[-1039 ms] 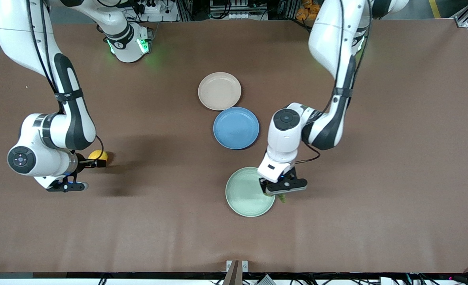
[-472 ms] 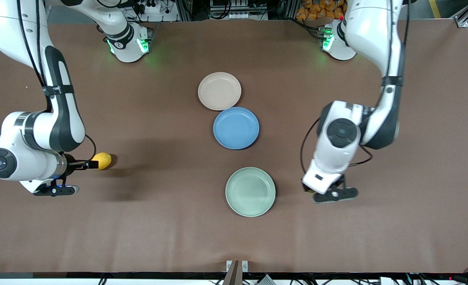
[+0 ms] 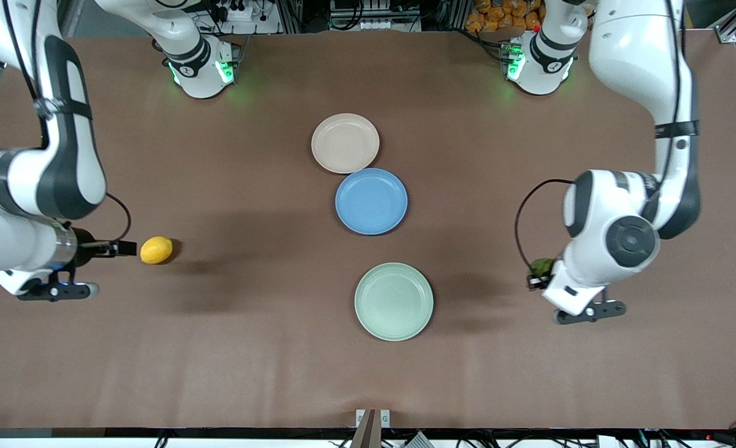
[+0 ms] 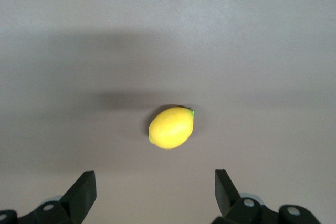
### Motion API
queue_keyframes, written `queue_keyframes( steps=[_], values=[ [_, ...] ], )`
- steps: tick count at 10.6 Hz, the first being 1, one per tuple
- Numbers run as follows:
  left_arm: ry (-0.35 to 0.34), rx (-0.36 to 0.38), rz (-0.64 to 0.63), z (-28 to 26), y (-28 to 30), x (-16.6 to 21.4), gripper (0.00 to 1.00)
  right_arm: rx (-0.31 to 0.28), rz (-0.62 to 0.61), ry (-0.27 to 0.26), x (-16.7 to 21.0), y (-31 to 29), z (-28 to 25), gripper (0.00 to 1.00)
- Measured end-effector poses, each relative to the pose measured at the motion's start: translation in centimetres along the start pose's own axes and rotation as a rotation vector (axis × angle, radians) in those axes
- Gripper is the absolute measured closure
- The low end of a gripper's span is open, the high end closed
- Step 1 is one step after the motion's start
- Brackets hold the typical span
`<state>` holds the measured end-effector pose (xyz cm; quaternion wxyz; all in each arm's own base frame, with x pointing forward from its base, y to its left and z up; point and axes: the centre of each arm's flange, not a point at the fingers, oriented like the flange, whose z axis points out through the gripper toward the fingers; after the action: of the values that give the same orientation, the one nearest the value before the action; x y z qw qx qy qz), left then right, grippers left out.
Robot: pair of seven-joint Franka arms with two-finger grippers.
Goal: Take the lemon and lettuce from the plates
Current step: 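Release the lemon with the right gripper while the left gripper carries lettuce, then open the left gripper to drop the lettuce beside the green plate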
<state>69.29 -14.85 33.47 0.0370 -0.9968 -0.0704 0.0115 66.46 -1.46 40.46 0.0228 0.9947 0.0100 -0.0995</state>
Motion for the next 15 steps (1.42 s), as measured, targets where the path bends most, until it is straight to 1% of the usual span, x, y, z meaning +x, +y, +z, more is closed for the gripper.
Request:
queue_keyframes(
  steps=[2, 3, 4, 5, 6, 9, 10, 11, 13, 15],
  values=[
    [-0.053, -0.026, -0.01, 0.9, -2.6, 0.3, 0.9, 0.01, 0.001, 0.007, -1.5, 0.2, -3.3, 0.0],
    [-0.07, -0.031, -0.012, 1.5, -2.9, 0.2, 0.85, 0.015, 0.002, 0.013, -2.6, 0.3, -5.2, 0.0],
    [-0.09, -0.032, -0.006, 2.3, -2.6, -0.2, 0.74, 0.022, 0.004, 0.023, -3.8, 0.6, -7.3, 0.0],
    [-0.104, -0.033, 0.001, 3.0, -2.2, -0.6, 0.58, 0.03, 0.008, 0.031, -5.4, 1.0, -9.5, 0.0],
    [-0.106, -0.039, 0.003, 2.9, -2.0, -0.7, 0.47, 0.037, 0.016, 0.036, -7.0, 1.7, -11.4, 0.0],
    [-0.069, -0.089, -0.013, -0.8, -4.4, -0.3, 0.07, 0.051, 0.036, 0.088, -10.1, 3.2, -15.5, 0.0],
    [-0.048, -0.102, -0.013, -2.5, -4.8, -0.4, 0.0, 0.057, 0.042, 0.089, -11.2, 3.6, -16.5, 0.0],
    [-0.027, -0.115, -0.011, -4.1, -4.9, -0.6, 0.0, 0.06, 0.052, 0.1, -12.0, 4.3, -17.5, 0.0],
    [0.017, -0.141, -0.009, -7.7, -5.3, -1.1, 0.0, 0.067, 0.066, 0.095, -13.0, 5.2, -18.6, 0.0],
    [0.042, -0.186, -0.001, -11.1, -5.9, -2.4, 0.0, 0.068, 0.061, 0.103, -13.4, 5.0, -19.2, 0.0]
  ],
)
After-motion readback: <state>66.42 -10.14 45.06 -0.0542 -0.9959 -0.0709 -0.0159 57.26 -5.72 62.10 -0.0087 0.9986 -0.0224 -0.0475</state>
